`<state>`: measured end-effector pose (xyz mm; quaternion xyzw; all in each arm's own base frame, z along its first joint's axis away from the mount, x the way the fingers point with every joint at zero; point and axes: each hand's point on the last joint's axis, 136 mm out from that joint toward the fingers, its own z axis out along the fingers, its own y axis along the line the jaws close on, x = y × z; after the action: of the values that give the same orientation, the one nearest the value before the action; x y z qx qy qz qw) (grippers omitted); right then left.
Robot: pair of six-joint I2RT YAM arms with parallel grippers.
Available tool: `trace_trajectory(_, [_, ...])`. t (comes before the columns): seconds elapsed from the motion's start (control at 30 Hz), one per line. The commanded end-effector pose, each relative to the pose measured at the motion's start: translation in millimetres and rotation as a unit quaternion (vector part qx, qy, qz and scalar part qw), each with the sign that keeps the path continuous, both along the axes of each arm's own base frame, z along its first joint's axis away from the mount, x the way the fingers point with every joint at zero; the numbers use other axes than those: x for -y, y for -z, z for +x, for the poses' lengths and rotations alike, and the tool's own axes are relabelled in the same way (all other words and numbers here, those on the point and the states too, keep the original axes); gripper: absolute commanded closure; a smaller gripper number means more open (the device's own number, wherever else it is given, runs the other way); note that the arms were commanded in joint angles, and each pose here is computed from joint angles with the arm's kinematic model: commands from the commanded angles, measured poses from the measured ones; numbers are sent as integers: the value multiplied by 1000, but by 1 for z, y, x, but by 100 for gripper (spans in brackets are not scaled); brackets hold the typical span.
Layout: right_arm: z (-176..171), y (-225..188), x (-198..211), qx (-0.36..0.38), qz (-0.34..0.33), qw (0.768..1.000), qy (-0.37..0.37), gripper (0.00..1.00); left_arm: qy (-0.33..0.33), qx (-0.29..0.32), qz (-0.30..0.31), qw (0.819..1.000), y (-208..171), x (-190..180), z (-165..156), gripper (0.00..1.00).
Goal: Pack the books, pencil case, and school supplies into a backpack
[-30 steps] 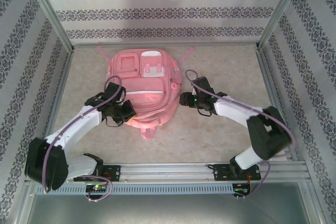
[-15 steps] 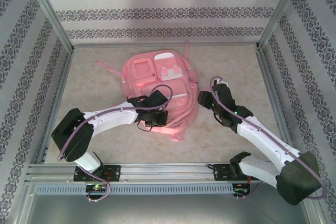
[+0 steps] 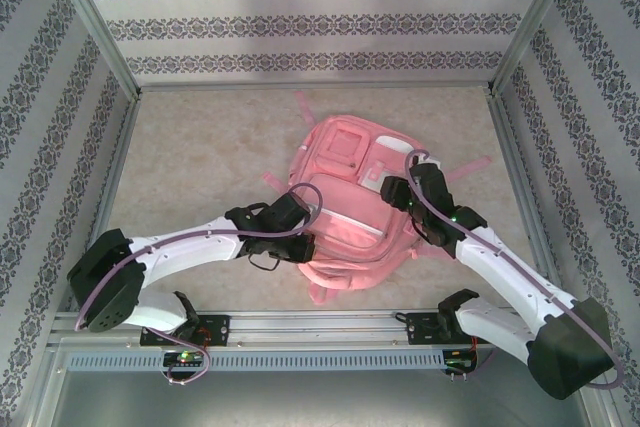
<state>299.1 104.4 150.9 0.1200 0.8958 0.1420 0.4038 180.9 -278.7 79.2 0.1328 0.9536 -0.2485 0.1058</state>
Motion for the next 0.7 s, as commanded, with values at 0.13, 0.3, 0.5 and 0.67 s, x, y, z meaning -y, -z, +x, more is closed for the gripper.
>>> trace_trajectory(0.13, [-12,24,74,-68,-44,982,171,28,-23,14,-23,999,-4,5,2,96])
trace_trajectory(0.3, [-12,52,88,-106,0,972,208,28,-40,28,-35,998,-11,-1,2,95])
trace_trajectory(0.5, [34,74,21,-174,83,979,59,33,-5,32,-53,998,-12,2,-7,83])
trace_trajectory(0.67, [62,64,-31,-159,107,980,-50,35,43,21,-71,996,-13,14,-20,66])
